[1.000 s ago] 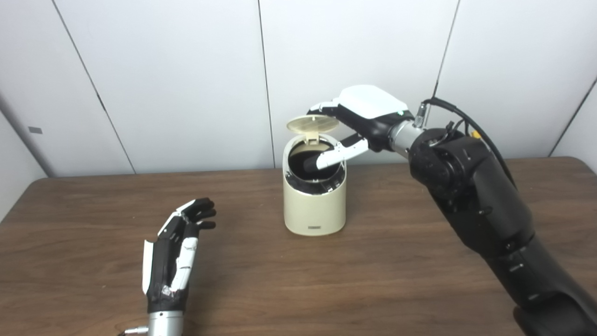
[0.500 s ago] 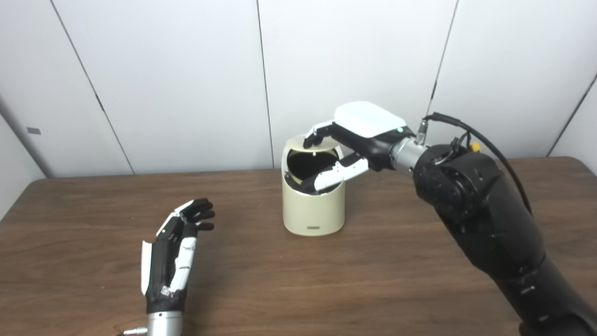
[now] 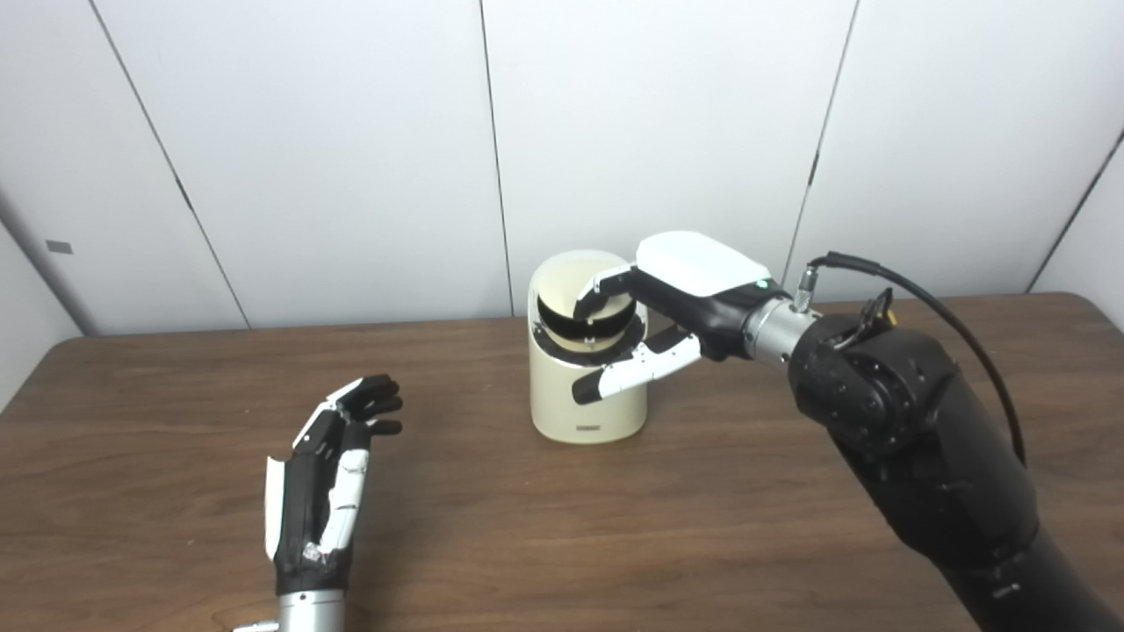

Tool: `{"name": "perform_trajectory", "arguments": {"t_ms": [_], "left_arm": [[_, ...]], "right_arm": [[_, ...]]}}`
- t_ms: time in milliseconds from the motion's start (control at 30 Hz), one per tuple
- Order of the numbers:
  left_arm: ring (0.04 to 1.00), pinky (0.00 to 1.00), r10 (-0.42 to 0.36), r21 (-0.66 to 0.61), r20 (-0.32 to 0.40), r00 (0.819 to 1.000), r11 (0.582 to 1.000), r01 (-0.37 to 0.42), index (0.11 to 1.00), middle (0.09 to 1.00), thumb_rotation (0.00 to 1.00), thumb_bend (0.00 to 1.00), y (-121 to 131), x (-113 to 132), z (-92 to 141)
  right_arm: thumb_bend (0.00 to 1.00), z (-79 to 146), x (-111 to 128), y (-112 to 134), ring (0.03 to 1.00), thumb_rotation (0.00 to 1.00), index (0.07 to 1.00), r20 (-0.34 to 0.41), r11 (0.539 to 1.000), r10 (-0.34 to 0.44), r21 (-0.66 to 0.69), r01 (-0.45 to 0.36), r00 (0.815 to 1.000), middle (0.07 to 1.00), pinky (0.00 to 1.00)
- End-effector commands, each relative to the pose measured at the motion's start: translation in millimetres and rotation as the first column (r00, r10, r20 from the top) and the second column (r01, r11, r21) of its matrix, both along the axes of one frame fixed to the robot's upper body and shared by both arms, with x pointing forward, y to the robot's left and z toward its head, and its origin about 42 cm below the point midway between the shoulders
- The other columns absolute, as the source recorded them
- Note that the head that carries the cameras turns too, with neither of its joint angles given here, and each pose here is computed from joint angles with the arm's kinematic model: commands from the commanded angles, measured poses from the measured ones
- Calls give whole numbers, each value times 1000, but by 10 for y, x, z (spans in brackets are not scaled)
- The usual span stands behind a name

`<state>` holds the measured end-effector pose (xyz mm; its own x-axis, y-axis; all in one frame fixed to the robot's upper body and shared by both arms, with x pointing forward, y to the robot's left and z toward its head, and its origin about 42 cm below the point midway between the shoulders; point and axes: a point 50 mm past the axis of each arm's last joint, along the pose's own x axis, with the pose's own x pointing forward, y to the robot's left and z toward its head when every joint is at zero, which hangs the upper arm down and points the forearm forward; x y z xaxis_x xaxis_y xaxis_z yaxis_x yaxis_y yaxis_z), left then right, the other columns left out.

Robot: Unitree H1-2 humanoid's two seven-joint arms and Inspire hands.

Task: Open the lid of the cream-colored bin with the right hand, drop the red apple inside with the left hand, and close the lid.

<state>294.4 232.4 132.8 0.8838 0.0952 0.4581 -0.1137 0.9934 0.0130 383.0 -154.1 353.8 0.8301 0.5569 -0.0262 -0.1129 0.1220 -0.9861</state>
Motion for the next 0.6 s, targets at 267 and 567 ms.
{"name": "perform_trajectory", "arguments": {"t_ms": [267,567], "left_arm": [[707,635,14,-8,40,999,1000,-13,744,736,783,555,-20,-78,60],[705,627,18,-25,52,998,1000,-17,744,735,771,577,-51,-124,89]], "right_arm": [[964,-248,221,-107,842,892,818,-36,997,-67,26,68,997,825,884],[985,-491,373,-175,858,883,847,-71,993,-100,48,104,992,837,876]]}}
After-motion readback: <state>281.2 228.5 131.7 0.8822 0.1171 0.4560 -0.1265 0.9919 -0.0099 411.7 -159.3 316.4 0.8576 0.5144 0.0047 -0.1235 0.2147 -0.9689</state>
